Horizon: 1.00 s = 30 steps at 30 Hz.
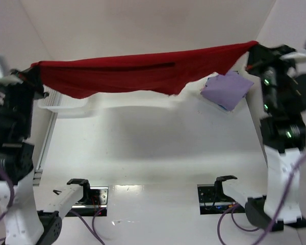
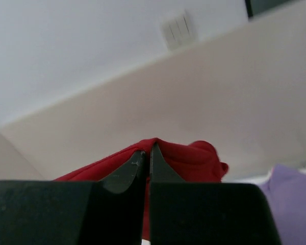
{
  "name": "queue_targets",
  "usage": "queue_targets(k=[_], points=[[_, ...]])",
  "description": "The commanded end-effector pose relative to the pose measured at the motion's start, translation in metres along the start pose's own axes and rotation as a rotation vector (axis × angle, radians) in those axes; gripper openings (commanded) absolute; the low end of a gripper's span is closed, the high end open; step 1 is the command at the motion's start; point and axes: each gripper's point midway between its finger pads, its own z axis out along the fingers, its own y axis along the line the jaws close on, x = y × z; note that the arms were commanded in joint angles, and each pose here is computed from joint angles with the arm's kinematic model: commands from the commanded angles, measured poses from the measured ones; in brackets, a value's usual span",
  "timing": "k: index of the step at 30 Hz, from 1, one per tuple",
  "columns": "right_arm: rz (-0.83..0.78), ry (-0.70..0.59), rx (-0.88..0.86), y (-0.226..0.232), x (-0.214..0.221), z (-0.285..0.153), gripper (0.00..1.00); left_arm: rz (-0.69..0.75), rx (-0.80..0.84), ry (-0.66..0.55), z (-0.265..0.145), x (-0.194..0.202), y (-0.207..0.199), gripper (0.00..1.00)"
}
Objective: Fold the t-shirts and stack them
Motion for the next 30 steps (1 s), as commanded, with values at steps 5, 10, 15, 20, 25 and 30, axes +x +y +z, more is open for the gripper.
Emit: queue_targets(k=[5, 10, 15, 20, 25, 30], points=[[-0.036, -0.135, 0.071, -0.006, -0.060, -0.050, 0.00, 0.010, -0.191, 0.021, -0.025, 0.017, 0.038, 0.00], [-0.028, -0.118, 0.072, -0.007, -0.054, -0.052, 0.00, 0.030, -0.249, 0.047, -0.023, 0.026, 0.049, 0.00], [-0.056, -0.084, 0.100, -0.015, -0.042, -0.042, 0.00, 0.047, -0.289, 0.062, 0.000, 0.031, 0.054, 0.00], [-0.070, -0.069, 0.121, -0.022, -0.034, -0.039, 0.00, 0.062, -0.280, 0.072, 0.019, 0.034, 0.051, 0.00], [-0.097, -0.036, 0.168, -0.036, -0.016, -0.044, 0.00, 0.071, -0.314, 0.064, 0.028, 0.033, 0.056, 0.00], [-0.097, -0.031, 0.160, -0.035, -0.018, -0.051, 0.00, 0.050, -0.254, 0.077, 0.034, 0.038, 0.045, 0.00]])
